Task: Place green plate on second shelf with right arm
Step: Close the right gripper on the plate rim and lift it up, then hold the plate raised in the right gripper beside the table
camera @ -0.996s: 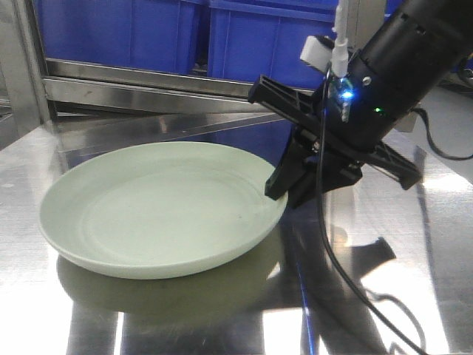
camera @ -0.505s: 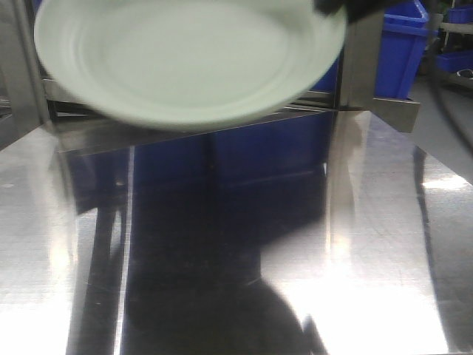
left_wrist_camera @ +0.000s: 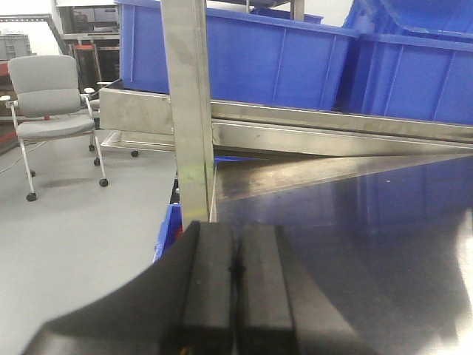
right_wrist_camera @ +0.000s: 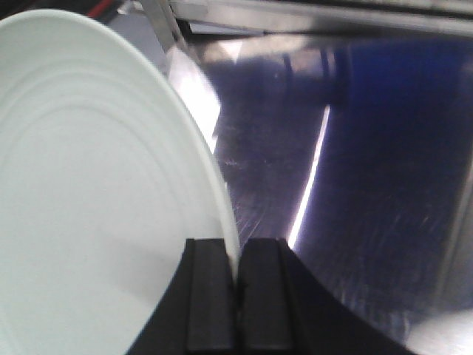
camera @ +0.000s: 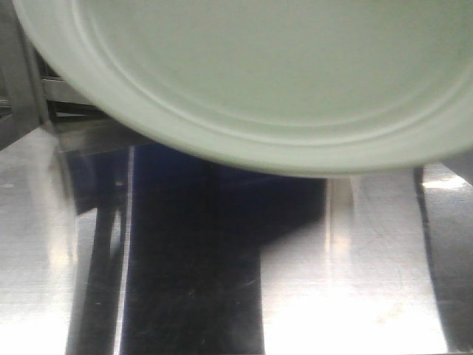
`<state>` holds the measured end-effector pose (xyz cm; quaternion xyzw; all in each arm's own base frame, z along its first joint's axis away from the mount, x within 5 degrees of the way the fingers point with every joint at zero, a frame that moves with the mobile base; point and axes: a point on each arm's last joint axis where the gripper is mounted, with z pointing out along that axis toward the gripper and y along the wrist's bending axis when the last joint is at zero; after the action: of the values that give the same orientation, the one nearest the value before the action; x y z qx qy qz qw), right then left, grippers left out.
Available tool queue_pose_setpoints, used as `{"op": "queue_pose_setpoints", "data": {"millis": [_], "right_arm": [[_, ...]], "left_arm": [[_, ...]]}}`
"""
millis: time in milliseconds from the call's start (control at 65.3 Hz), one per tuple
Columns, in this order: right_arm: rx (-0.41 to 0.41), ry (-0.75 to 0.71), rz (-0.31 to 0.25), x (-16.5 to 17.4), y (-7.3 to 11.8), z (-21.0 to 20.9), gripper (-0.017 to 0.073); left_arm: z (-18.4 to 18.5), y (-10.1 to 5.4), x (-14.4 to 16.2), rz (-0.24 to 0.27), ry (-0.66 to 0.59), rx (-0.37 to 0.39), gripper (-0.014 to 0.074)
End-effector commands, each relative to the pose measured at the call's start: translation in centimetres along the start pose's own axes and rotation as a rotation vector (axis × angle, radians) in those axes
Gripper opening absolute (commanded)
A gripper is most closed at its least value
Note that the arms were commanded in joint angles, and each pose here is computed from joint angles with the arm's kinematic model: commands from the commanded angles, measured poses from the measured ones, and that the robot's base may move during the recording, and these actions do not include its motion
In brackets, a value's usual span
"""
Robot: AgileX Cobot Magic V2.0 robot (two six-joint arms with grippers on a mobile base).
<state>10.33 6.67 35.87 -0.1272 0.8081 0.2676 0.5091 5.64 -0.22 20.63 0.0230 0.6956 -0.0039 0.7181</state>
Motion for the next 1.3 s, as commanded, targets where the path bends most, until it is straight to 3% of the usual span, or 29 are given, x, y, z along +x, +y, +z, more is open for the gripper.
{"op": "queue_pose_setpoints", "data": {"millis": [0,153,429,689,1011,1287], "right_arm": [[-0.009,-0.160,-0.047,-0.9,0.6,-3.0,0.0057],[0.025,-0.166,-0.149,0.4,0.7,-5.9,0.0057],[0.134,-0.155,-0.281,2.3,0.0,-9.2,0.0057],[0.151,-0.221,-0.309,2.2,-0.1,-9.8,0.0057],[0.163,-0.535,-0.357,1.9,-0.9,-7.6,0.0057],[0.419,-0.618,-0.335,4.9,-2.9,-7.0,0.0057]], "left_arm": [[0.0,0.0,0.5,-0.002,-0.057,-0.001,0.0130],[0.0,0.0,0.5,-0.002,-0.057,-0.001,0.0130],[0.0,0.0,0.5,-0.002,-0.057,-0.001,0.0130],[0.0,0.0,0.5,-0.002,-0.057,-0.001,0.0130],[0.0,0.0,0.5,-0.002,-0.057,-0.001,0.0130],[0.0,0.0,0.5,-0.002,-0.057,-0.001,0.0130]]}}
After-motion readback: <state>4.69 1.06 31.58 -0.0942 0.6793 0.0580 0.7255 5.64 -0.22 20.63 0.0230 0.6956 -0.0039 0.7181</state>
